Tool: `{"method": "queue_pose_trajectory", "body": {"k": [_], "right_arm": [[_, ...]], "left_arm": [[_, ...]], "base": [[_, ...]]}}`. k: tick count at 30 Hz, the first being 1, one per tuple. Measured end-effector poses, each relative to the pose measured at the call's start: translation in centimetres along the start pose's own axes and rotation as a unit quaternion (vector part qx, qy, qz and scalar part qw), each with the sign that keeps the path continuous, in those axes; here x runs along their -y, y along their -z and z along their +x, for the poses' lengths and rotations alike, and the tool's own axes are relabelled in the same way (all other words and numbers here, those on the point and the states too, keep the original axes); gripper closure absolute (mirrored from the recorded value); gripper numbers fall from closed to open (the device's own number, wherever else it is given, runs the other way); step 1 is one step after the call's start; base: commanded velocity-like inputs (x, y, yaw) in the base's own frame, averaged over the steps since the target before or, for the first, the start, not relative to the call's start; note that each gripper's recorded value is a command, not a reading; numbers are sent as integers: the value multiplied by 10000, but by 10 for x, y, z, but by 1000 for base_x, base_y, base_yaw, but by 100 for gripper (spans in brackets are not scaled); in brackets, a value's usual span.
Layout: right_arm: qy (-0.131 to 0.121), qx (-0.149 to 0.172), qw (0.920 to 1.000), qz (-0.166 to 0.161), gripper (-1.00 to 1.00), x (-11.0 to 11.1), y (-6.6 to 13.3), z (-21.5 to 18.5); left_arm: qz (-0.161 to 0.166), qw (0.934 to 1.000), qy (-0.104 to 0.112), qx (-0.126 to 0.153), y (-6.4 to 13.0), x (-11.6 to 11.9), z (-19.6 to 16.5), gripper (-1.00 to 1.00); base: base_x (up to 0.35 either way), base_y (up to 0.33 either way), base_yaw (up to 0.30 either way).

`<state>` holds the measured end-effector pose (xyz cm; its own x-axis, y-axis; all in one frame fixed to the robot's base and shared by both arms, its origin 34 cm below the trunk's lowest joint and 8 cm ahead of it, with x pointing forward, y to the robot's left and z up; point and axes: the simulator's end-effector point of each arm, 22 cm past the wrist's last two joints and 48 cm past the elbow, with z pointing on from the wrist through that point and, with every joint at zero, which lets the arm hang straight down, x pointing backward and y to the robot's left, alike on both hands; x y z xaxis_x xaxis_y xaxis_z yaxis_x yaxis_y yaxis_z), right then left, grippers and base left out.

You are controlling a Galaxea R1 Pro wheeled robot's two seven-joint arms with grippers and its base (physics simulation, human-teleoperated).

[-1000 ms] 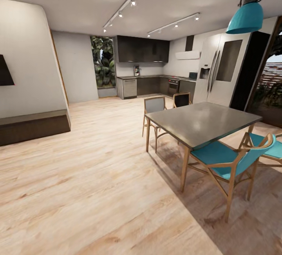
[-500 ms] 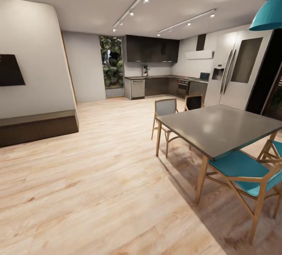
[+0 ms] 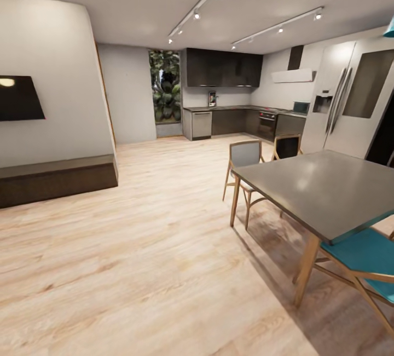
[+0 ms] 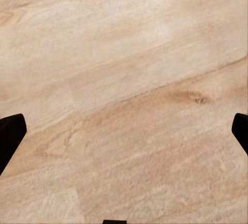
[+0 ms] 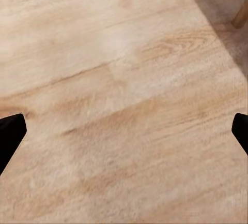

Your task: Pick up the poster from the kitchen countertop and hang it on one of the wall nails in the kitchen.

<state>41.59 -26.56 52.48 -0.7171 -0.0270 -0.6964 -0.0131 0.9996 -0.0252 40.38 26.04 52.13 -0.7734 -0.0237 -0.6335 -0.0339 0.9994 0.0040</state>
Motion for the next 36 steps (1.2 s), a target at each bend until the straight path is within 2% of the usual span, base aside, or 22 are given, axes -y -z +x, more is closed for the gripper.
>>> {"method": "queue_pose_trajectory", "body": {"k": [36], "right_arm": [[-3, 8, 10000, 13, -100, 1, 0, -1]], "left_arm": [[0, 10000, 2, 4, 0, 0, 0, -100]], "base": [[322, 119, 0]]}}
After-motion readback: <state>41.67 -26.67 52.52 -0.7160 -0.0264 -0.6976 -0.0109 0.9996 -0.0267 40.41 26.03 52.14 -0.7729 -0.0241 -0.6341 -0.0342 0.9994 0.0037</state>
